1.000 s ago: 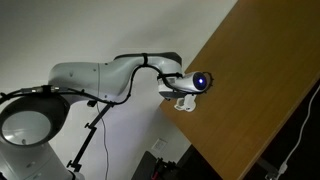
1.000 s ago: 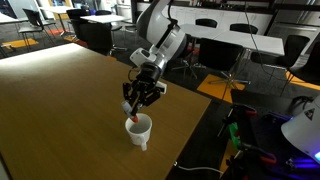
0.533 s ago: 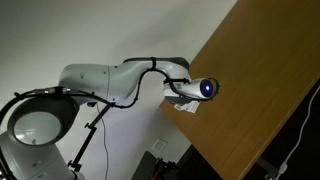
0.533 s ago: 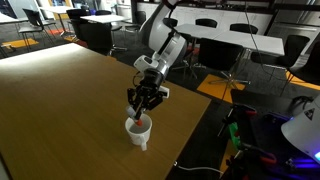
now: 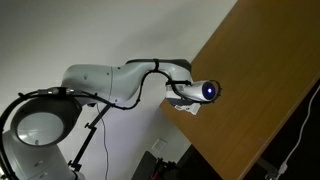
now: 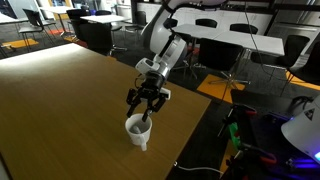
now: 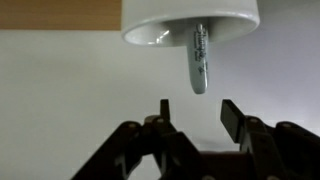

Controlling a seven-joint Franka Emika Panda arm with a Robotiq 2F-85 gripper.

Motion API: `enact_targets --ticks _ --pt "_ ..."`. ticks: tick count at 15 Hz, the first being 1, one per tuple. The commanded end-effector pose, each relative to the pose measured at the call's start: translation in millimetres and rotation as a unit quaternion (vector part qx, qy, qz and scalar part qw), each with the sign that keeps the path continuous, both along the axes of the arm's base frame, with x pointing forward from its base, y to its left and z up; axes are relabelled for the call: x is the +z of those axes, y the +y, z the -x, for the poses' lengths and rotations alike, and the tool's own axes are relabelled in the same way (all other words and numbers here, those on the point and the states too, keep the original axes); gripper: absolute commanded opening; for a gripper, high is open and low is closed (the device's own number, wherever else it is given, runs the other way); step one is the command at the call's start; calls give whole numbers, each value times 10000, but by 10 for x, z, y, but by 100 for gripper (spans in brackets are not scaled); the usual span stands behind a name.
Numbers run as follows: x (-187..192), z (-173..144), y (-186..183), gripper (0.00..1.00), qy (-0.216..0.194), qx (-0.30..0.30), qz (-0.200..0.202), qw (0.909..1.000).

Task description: Pick the pen from the table, put it in the cup then place it back on the table

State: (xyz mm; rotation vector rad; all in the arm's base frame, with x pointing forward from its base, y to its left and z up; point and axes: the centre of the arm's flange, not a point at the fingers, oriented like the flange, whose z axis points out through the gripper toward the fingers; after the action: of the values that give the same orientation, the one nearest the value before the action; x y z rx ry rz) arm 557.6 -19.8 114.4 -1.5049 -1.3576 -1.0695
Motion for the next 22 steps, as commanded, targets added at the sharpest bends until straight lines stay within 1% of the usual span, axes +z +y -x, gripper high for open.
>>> enact_targets --ticks 1,2,3,10,14,18,22 --pt "93 39 27 87 -31 -154 47 9999" --pt "137 64 31 95 -30 -170 41 9998" --pt "187 90 36 100 -35 -178 47 9998" --pt "588 245 23 100 -168 -57 26 9998" --pt "756 271 -29 100 -205 -25 54 9998" --pt "803 240 -28 100 -205 15 80 9998" --pt "759 205 16 100 -164 82 103 9998"
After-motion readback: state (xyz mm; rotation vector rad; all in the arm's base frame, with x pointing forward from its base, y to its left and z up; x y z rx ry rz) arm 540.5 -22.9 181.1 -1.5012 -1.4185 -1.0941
